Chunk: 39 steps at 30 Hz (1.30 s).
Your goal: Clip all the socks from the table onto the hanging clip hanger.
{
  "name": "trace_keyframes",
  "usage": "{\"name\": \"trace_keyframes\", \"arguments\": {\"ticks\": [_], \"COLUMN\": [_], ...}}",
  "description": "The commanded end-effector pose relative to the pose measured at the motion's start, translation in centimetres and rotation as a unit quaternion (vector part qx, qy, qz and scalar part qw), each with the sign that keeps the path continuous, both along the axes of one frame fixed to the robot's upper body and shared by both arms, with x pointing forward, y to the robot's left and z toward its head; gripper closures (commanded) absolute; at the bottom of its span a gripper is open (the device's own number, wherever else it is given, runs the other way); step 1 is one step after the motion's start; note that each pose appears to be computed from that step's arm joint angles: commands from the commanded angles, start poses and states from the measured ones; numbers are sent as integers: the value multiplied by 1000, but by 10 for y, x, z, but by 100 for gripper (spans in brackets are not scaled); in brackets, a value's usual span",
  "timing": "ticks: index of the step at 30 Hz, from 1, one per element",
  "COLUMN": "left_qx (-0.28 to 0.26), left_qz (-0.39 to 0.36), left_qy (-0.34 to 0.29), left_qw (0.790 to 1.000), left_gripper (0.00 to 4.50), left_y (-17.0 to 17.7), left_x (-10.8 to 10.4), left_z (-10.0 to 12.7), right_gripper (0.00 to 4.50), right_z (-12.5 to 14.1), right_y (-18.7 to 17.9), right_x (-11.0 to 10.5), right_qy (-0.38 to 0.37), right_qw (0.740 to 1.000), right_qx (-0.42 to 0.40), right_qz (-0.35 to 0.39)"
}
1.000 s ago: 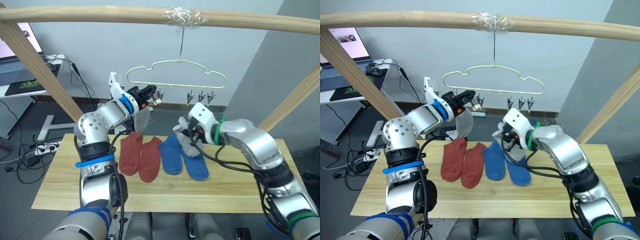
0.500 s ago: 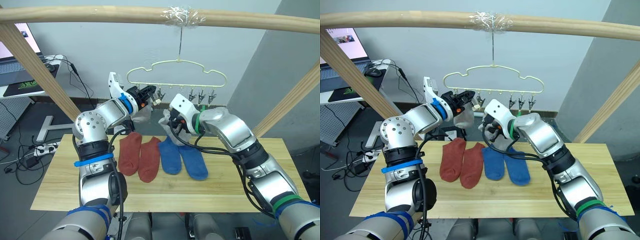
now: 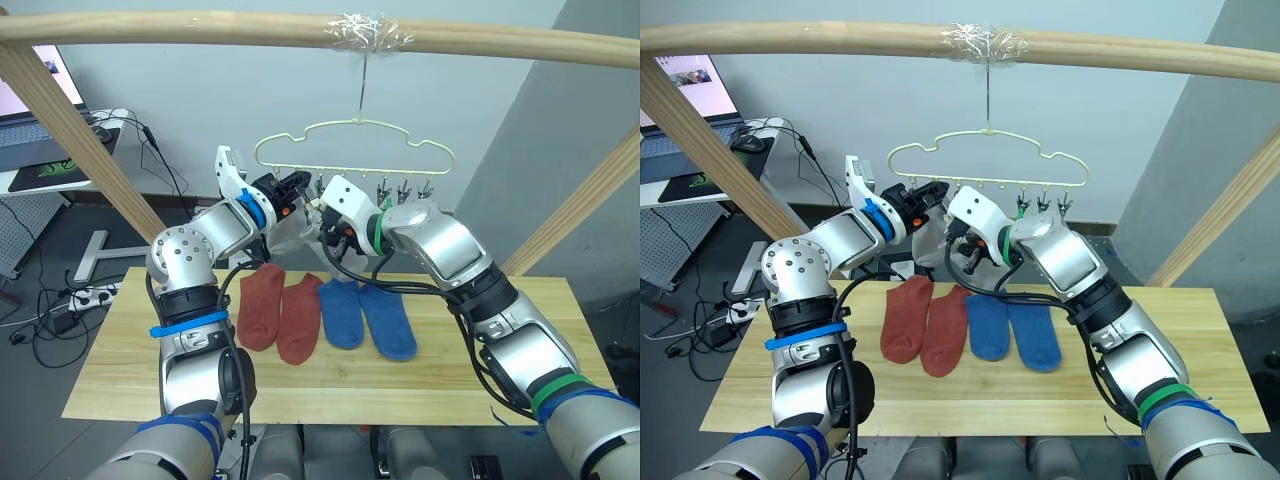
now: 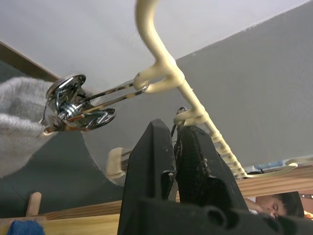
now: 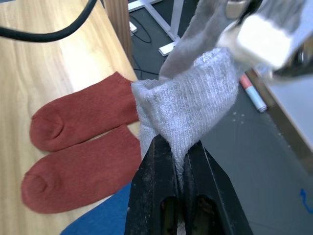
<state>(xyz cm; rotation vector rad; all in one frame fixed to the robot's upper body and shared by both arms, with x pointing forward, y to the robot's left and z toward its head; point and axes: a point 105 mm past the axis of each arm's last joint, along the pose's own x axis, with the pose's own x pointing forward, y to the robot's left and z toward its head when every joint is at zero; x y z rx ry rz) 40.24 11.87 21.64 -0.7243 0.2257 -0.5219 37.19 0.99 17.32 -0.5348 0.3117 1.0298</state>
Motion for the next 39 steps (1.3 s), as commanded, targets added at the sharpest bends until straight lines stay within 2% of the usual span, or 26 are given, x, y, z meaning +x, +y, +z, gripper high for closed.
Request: {"name": "trace_keyframes", "arguments": {"ticks": [1, 16, 37, 39], "left_qx": [-2, 3, 7, 5], "left_qz": [0, -6, -15, -14], "left_qy": [-30, -31, -38, -38], "left_qw": [1000, 999, 999, 999], "left_gripper": [439, 439, 439, 364], "left_y": [0, -5, -8, -7], "left_x": [-4, -5, -6, -5], "left_z": [14, 11, 8, 7], "right_gripper": [448, 448, 448, 450], "right_z": [22, 39, 50, 49], "right_y": [6, 2, 6, 6], "right_x": [2, 19, 23, 22], "right_qy": [-35, -61, -58, -57], "right_qw": [999, 998, 998, 998], "right_qx": [9, 11, 34, 34], "right_qz": [16, 1, -6, -5]}}
